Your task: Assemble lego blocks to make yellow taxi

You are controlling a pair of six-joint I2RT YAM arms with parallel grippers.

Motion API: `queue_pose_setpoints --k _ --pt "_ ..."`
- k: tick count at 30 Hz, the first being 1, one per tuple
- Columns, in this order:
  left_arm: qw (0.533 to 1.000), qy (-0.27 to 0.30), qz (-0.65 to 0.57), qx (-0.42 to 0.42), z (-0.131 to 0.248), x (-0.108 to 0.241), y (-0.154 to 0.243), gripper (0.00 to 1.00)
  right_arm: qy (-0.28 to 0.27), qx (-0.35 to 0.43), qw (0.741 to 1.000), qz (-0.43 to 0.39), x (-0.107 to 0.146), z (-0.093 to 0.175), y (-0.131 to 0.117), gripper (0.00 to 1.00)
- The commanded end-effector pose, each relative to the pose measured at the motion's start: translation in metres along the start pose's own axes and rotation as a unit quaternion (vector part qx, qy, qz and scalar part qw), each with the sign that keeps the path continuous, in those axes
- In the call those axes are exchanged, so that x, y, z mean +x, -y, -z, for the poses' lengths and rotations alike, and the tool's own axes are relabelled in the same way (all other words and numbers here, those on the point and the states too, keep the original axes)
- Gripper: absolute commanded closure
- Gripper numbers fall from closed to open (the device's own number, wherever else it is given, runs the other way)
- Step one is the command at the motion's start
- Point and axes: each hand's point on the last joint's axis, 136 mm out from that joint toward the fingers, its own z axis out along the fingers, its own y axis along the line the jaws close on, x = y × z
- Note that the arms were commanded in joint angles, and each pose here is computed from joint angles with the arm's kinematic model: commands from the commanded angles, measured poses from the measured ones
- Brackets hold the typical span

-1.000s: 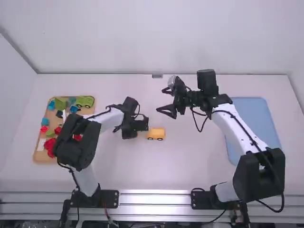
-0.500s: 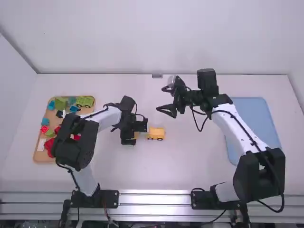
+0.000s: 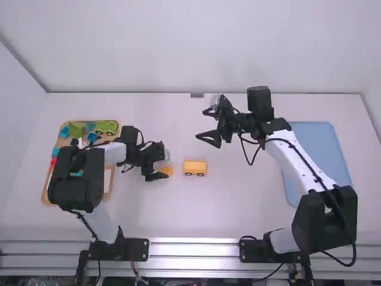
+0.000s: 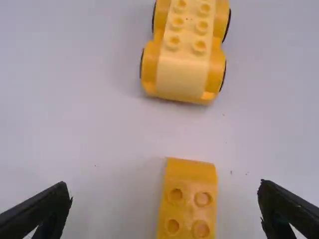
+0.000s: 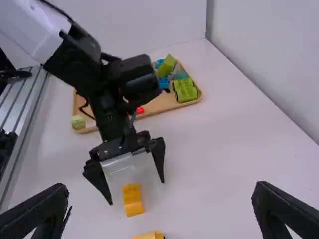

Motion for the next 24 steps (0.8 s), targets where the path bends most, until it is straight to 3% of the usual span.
queue_pose_setpoints --k 1,8,14,19,22,24 --pt "0.999 0.034 0.005 0.006 -0.003 -0.003 0.017 0.03 0.014 -0.001 1.0 0.021 -0.019 0.005 -0.004 0.02" --pt "0.995 0.078 0.026 -0.051 0.009 0.014 0.011 0.11 0.012 -0.012 1.0 0.024 -0.02 -0.002 -0.011 0.02" --pt "0.985 0.153 0.026 -0.071 0.028 0.017 0.006 0.02 -0.001 -0.004 0.999 0.032 -0.019 -0.011 -0.013 0.02" --pt "0.987 0.151 0.029 -0.05 0.017 0.015 0.003 0.04 -0.017 0.009 0.999 0.037 -0.015 -0.019 -0.013 0.02" --pt "0.989 0.137 0.028 -0.041 0.008 0.019 0.001 0.08 -0.017 0.001 0.999 0.04 -0.017 -0.024 -0.018 0.02" --pt "0.99 0.134 0.019 -0.038 0.005 0.02 0.003 0.23 -0.017 0.001 0.999 0.04 -0.017 -0.024 -0.018 0.02"
